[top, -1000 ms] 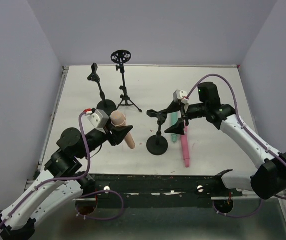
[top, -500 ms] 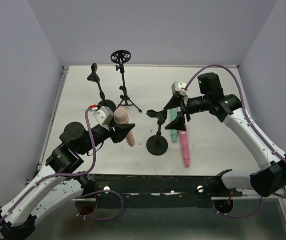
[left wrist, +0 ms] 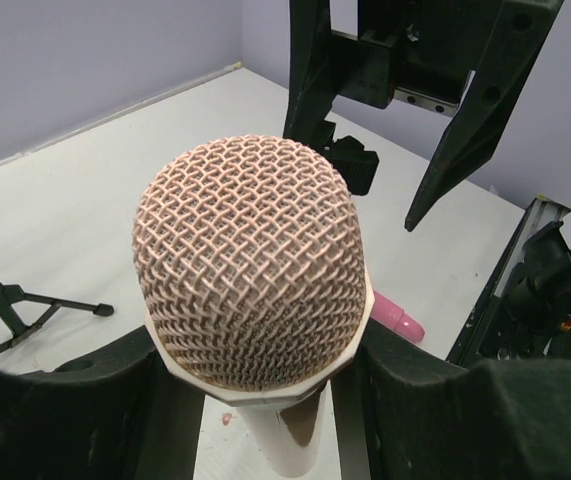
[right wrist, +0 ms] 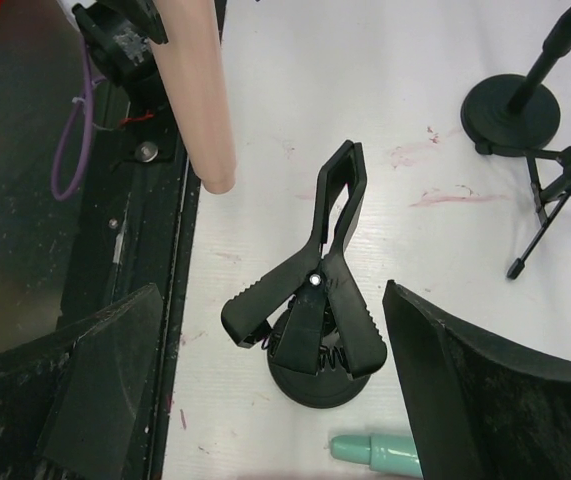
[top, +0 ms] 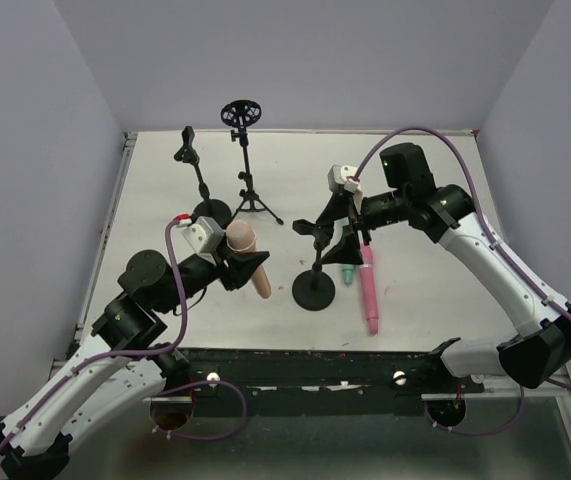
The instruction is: Attach the microphones to the stand
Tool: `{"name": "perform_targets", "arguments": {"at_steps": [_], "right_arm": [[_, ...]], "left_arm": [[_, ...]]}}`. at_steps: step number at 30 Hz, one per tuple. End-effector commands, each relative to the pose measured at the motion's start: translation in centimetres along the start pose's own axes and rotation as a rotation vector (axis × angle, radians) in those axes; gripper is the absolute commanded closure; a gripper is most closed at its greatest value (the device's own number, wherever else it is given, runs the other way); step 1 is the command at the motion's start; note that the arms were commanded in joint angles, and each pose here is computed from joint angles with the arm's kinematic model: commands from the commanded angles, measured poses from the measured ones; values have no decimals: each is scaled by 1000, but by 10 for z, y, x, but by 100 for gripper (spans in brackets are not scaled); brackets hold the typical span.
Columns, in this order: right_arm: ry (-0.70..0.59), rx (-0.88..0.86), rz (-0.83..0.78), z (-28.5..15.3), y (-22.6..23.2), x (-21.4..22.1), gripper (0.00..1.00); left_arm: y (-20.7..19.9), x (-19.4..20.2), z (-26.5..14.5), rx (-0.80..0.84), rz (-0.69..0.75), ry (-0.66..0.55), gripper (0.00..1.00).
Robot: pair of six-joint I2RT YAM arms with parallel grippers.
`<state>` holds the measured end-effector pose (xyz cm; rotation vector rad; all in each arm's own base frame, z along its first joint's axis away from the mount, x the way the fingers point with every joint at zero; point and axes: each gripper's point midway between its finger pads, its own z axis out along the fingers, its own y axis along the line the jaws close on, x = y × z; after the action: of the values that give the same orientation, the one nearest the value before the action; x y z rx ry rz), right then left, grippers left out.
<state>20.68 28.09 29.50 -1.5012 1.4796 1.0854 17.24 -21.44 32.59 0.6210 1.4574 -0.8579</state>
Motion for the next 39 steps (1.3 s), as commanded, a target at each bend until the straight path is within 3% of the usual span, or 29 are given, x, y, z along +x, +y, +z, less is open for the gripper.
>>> {"name": "perform_targets", "arguments": {"at_steps": [1, 12, 15, 17, 19, 32, 36, 39], "right_arm": [[13, 22, 22, 6, -4, 1, 1], [7, 22, 26, 8, -4, 3, 21], [7, 30, 30, 9, -5, 6, 21], [8, 34, 31, 9, -5, 7, 13], [3, 35, 28, 8, -4, 6, 12], [-22, 10, 24, 8, 2, 3, 18], [-29, 4, 14, 8, 4, 0, 27], [-37, -16, 12, 8, 7, -3, 49]], "left_arm": [[-4, -18, 1, 16, 0, -56, 100], [7, -25, 17, -21, 69, 1, 100], [11, -33, 22, -34, 98, 9, 100], [12, -37, 25, -37, 113, 12, 100], [13, -40, 27, -39, 129, 20, 100], [17, -46, 44, -39, 168, 54, 100], [15, -47, 50, -21, 164, 61, 100], [15, -48, 54, -16, 163, 63, 100]]}}
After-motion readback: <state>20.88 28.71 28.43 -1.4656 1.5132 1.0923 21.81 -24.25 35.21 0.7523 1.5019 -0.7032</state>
